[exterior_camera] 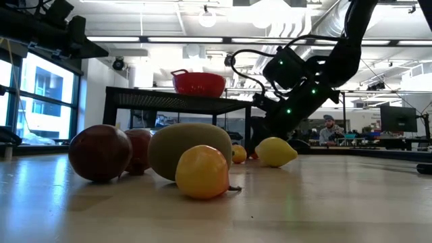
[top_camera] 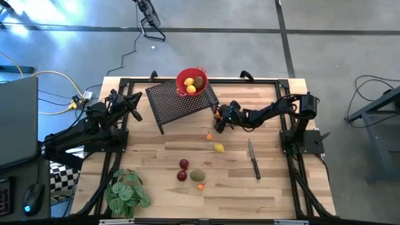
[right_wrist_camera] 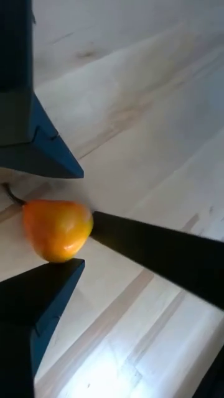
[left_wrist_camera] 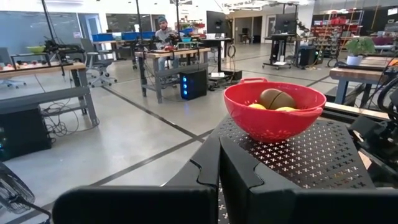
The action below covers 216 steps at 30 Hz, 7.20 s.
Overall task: Pick & Place Fruit
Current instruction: Put the top pear into the red strainer bowl on the shelf
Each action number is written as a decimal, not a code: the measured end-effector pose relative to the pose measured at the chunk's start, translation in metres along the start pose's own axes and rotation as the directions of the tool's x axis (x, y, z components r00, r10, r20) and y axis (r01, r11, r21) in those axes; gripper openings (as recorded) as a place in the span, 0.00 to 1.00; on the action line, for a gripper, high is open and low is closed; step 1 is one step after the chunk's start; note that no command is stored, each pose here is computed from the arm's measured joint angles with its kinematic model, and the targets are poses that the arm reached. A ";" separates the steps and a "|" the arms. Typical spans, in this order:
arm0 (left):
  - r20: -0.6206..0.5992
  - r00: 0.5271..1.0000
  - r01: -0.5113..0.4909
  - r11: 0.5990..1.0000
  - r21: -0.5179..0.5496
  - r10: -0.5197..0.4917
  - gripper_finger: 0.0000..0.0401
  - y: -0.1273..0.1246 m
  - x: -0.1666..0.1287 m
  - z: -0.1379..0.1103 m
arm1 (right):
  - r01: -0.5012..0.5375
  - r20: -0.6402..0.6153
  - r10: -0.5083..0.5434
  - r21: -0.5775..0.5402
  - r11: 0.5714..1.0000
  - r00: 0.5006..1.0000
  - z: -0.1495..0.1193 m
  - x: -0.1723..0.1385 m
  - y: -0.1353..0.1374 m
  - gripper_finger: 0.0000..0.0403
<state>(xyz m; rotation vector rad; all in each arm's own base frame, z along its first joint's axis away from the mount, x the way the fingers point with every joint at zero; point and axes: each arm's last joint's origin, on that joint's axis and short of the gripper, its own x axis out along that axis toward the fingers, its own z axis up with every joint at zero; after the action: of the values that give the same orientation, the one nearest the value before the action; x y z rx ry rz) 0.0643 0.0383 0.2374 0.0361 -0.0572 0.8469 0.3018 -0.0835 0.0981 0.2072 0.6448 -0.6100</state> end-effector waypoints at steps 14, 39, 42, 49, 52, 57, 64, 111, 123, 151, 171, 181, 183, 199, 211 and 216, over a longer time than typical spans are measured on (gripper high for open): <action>0.000 1.000 0.001 1.000 0.000 -0.001 0.00 0.000 0.000 0.000 | -0.048 -0.023 0.047 -0.011 0.999 0.999 -0.001 0.000 0.001 0.33; 0.001 1.000 0.004 1.000 -0.001 -0.004 0.00 0.000 0.000 0.000 | -0.247 0.104 0.246 -0.006 0.969 0.964 0.038 -0.042 0.008 0.31; 0.001 1.000 0.004 1.000 -0.001 -0.004 0.00 0.000 0.000 0.000 | -0.256 0.154 0.254 -0.011 0.967 0.955 0.047 -0.057 0.011 0.31; 0.001 1.000 0.005 1.000 -0.002 -0.005 0.00 0.000 0.000 0.000 | -0.222 0.278 0.217 -0.014 0.975 0.936 0.065 -0.087 0.014 0.31; 0.001 1.000 0.005 1.000 -0.002 -0.005 0.00 0.000 0.000 0.000 | -0.192 0.320 0.189 -0.023 0.981 0.928 0.071 -0.094 0.014 0.31; 0.001 1.000 0.006 1.000 -0.008 -0.006 0.00 0.000 0.000 0.000 | -0.178 0.379 0.185 -0.053 0.983 0.907 0.093 -0.099 0.016 0.31; 0.001 1.000 0.005 1.000 -0.009 -0.005 0.00 0.000 0.000 0.000 | -0.138 0.475 0.164 -0.089 0.986 0.865 0.131 -0.109 0.011 0.30; 0.001 1.000 0.005 1.000 -0.008 -0.005 0.00 0.000 0.000 0.000 | -0.092 0.298 0.157 -0.223 0.971 0.941 0.228 -0.004 -0.015 0.30; 0.000 1.000 0.005 1.000 -0.008 -0.005 0.00 0.000 0.000 0.000 | -0.097 0.281 0.161 -0.228 0.969 0.946 0.226 -0.004 -0.015 0.31; -0.013 1.000 0.005 1.000 -0.002 -0.005 0.00 0.000 0.000 -0.001 | -0.088 0.263 0.170 -0.294 0.952 0.950 0.225 -0.004 -0.014 0.46; -0.014 1.000 0.006 1.000 -0.001 -0.006 0.00 0.000 0.000 -0.002 | -0.116 0.177 0.189 -0.358 0.927 0.966 0.235 -0.091 -0.011 0.39; -0.015 1.000 0.006 1.000 -0.001 -0.006 0.00 0.000 0.000 -0.002 | -0.118 0.077 0.146 -0.292 0.949 0.986 0.227 -0.102 -0.018 0.25; -0.015 1.000 0.005 1.000 -0.001 -0.005 0.00 0.000 0.000 -0.002 | -0.130 0.072 0.156 -0.281 0.951 0.985 0.225 -0.100 -0.019 0.22; -0.015 1.000 0.005 1.000 -0.018 -0.006 0.00 0.000 0.000 -0.002 | -0.113 0.097 0.139 -0.232 0.966 0.986 0.192 -0.077 -0.014 0.01; -0.019 1.000 0.005 1.000 -0.015 -0.006 0.00 0.000 0.000 -0.002 | -0.092 0.156 0.110 -0.115 0.989 0.982 0.152 -0.111 -0.026 0.00; -0.019 1.000 0.005 1.000 -0.013 -0.006 0.00 0.000 0.000 -0.002 | -0.132 0.154 0.137 -0.041 0.990 0.978 0.126 -0.130 -0.034 0.00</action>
<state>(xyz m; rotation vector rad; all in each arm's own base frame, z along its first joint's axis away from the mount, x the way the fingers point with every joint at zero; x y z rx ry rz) 0.0646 0.0383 0.2354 0.0163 -0.0446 0.8411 0.2627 -0.0960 0.2779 0.1708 0.4835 -0.4803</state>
